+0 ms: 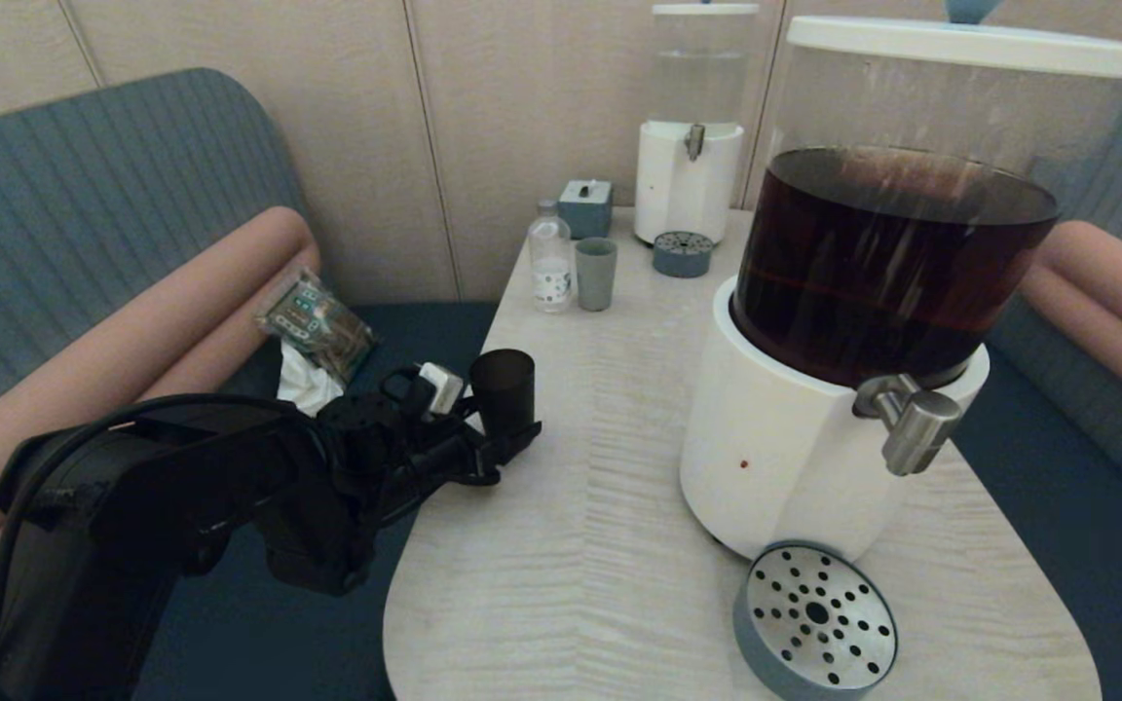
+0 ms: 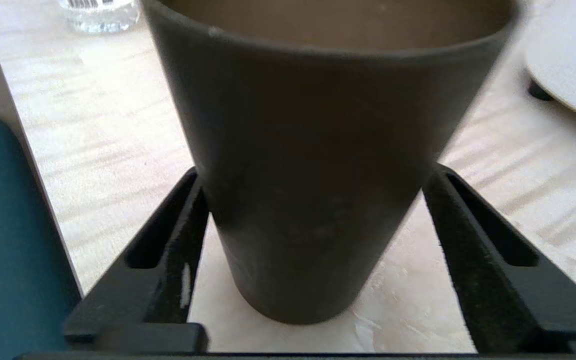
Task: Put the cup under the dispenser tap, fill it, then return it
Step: Place the cup next to the water dispenser
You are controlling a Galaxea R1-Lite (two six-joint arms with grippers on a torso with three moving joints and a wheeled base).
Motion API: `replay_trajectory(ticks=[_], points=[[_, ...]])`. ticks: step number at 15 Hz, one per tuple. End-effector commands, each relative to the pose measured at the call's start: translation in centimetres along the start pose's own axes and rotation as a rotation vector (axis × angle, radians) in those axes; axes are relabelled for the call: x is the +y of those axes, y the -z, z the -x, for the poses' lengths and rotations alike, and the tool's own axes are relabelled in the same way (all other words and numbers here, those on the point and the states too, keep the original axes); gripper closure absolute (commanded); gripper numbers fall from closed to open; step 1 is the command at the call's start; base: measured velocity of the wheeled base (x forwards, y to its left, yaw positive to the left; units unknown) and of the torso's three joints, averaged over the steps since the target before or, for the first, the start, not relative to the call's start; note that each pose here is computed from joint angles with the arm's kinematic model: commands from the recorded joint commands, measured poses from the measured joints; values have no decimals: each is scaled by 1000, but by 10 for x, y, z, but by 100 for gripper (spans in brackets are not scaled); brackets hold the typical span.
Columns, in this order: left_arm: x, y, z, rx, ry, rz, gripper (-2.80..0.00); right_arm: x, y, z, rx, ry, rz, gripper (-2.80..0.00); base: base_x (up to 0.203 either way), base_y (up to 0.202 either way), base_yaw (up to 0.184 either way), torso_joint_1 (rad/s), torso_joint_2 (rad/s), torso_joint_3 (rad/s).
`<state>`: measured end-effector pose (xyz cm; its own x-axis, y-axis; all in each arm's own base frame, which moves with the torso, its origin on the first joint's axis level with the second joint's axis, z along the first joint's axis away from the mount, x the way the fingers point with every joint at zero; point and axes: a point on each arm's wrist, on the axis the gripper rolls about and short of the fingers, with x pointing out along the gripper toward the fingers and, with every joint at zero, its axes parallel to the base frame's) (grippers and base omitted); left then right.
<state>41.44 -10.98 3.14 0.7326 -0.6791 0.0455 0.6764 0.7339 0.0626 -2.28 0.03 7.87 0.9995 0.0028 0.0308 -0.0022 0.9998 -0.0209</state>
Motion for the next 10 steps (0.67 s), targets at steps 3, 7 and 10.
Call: replay_trajectory(ticks=[3,7,10], points=[[-6,-12,12,-11,3,2,-280,0,3,-1,9,0,1,0,0,0,0,0,0,0],[-17,-29,34,16,2,7,-280,0,3,-1,9,-1,1,0,0,0,0,0,0,0],[-33,-48,63,47,1,23,-280,0,3,-1,9,0,1,0,0,0,0,0,0,0]])
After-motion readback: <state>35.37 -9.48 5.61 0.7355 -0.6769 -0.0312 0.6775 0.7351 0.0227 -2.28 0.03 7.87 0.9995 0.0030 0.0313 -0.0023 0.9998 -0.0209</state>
